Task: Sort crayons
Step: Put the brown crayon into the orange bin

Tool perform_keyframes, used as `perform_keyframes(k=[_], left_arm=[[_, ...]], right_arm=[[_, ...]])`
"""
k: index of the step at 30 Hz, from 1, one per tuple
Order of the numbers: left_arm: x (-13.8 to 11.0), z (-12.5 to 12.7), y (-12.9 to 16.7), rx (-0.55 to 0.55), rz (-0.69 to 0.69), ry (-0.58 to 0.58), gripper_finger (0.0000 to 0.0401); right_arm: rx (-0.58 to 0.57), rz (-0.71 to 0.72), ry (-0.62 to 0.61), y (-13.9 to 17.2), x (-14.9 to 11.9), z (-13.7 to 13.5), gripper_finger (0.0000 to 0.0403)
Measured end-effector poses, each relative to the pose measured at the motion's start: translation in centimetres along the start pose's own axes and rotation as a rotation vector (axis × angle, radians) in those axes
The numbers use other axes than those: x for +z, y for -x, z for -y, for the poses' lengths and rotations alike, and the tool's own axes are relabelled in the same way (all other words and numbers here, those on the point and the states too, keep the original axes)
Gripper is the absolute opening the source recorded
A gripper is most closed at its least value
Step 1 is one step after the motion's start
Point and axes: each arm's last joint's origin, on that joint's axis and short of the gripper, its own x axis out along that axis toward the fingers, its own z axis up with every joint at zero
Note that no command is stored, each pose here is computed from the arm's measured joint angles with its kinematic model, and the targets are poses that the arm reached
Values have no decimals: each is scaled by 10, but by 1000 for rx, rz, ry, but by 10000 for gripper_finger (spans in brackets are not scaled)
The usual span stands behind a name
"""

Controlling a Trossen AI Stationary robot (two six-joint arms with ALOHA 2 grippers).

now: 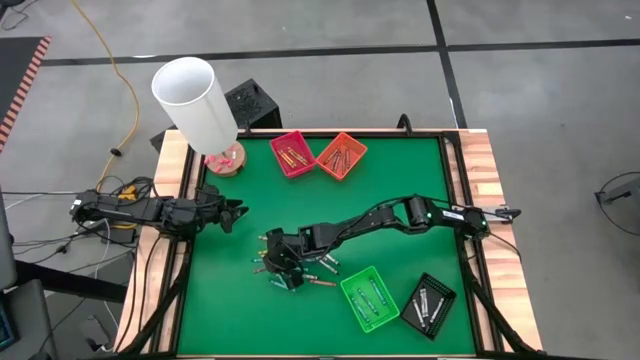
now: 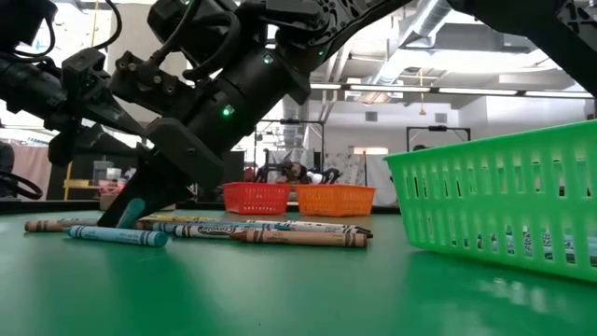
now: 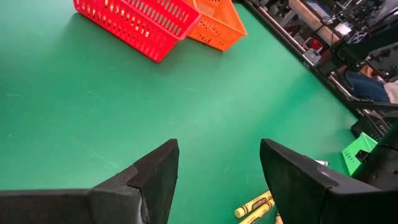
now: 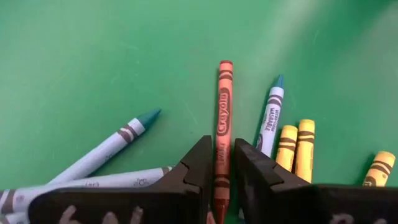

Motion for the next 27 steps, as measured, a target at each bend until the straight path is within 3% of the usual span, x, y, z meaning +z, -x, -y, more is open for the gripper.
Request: perform_keyframes(k=[5,15,27], left_arm=[[0,0,0,0,0,0,215],[0,0,0,0,0,0,215],[0,0,0,0,0,0,215]], right_arm=[[-45,-22,-24,0,-1,1,74],[-50,-25,-57,0,-1,2,6],[-69,43,-94,0,4,4,3]])
